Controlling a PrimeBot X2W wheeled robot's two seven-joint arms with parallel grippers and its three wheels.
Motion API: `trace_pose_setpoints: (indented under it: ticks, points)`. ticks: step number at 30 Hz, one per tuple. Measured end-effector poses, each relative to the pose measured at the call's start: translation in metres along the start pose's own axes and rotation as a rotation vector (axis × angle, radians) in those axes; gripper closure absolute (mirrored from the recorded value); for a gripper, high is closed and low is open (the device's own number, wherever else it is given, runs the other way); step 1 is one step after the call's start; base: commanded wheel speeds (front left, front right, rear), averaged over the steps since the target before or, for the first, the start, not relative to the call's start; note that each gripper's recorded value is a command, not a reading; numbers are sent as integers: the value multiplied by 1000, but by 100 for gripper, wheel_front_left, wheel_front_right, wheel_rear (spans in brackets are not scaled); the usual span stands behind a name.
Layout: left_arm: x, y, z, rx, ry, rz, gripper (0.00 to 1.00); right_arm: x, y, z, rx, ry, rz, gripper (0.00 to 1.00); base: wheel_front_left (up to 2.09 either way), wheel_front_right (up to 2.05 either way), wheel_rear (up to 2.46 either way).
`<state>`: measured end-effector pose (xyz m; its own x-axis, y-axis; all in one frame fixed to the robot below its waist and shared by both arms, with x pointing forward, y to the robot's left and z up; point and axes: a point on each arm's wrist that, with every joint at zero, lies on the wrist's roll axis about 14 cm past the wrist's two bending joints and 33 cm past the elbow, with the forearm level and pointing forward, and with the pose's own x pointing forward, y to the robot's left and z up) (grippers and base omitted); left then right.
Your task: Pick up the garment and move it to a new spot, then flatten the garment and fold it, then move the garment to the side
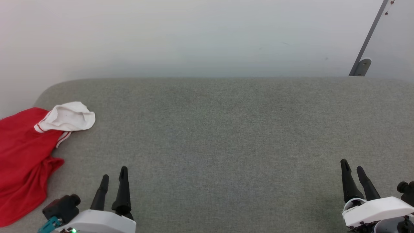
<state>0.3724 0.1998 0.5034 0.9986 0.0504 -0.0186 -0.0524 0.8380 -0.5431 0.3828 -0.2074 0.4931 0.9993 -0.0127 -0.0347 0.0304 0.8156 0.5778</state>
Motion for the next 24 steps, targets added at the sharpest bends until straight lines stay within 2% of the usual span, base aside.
trace_pose_setpoints:
  ticks: [24]
  points:
    - [-2,-16,13,266,-81,-81,0,0,5,10,-242,-33,36,0,0,0,0]
